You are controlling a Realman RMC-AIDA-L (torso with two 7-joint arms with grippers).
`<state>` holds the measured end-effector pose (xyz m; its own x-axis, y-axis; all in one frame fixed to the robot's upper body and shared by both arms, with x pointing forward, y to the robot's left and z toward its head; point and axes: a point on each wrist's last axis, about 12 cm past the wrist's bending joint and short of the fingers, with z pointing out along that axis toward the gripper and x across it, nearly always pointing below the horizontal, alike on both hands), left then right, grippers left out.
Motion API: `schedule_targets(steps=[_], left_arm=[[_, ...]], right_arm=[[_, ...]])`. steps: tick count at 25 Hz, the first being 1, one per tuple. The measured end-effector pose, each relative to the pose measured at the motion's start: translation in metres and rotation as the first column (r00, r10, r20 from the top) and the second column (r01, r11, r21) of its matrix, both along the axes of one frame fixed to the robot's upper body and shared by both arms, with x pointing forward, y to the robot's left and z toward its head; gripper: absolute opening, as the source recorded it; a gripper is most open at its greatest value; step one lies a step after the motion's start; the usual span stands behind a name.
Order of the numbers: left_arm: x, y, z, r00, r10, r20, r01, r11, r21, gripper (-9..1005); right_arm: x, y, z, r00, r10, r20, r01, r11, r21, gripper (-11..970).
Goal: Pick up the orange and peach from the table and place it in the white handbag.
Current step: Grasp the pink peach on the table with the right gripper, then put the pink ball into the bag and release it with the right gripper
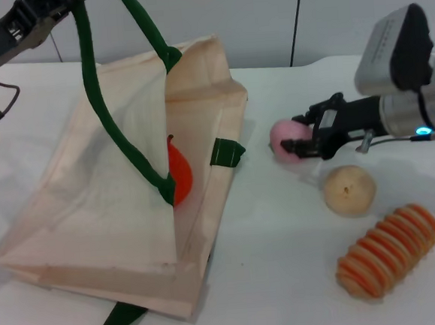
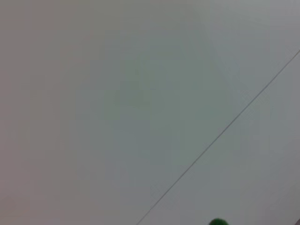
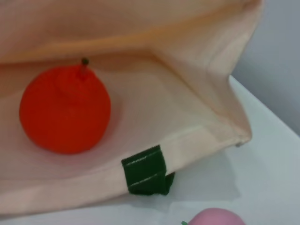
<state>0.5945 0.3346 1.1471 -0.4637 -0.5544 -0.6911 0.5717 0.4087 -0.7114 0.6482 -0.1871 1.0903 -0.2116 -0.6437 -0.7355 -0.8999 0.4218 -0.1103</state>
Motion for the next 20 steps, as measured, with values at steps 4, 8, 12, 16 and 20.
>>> schedule_targets(steps=[4, 8, 12, 16, 20], left_arm=[[0.0, 0.0, 0.0, 1.0, 0.001, 0.0, -0.001, 1.0, 0.0, 119], [0.0, 0.002, 0.0, 1.0, 0.004, 0.0, -0.004, 1.0, 0.0, 119], [0.0, 0.001, 0.0, 1.0, 0.003, 0.001, -0.003, 1.0, 0.001, 119], [0.002, -0.002, 0.002, 1.0, -0.005, 0.003, 0.005, 1.0, -0.005, 119], [0.004, -0.004, 0.004, 1.0, -0.01, 0.01, 0.01, 1.0, -0.008, 119]], right_arm=[[0.003, -0.012, 0.017, 0.999, -0.008, 0.034, 0.005, 0.997, 0.075, 476], [0.0, -0.017, 0.035, 0.998, 0.043, 0.048, -0.05, 0.987, 0.15, 475], [-0.003, -0.009, 0.042, 0.993, 0.1, 0.055, -0.109, 0.976, 0.188, 473], [-0.002, 0.011, 0.047, 0.985, 0.158, 0.072, -0.171, 0.96, 0.223, 471], [-0.001, 0.043, 0.049, 0.968, 0.236, 0.083, -0.249, 0.943, 0.221, 472]])
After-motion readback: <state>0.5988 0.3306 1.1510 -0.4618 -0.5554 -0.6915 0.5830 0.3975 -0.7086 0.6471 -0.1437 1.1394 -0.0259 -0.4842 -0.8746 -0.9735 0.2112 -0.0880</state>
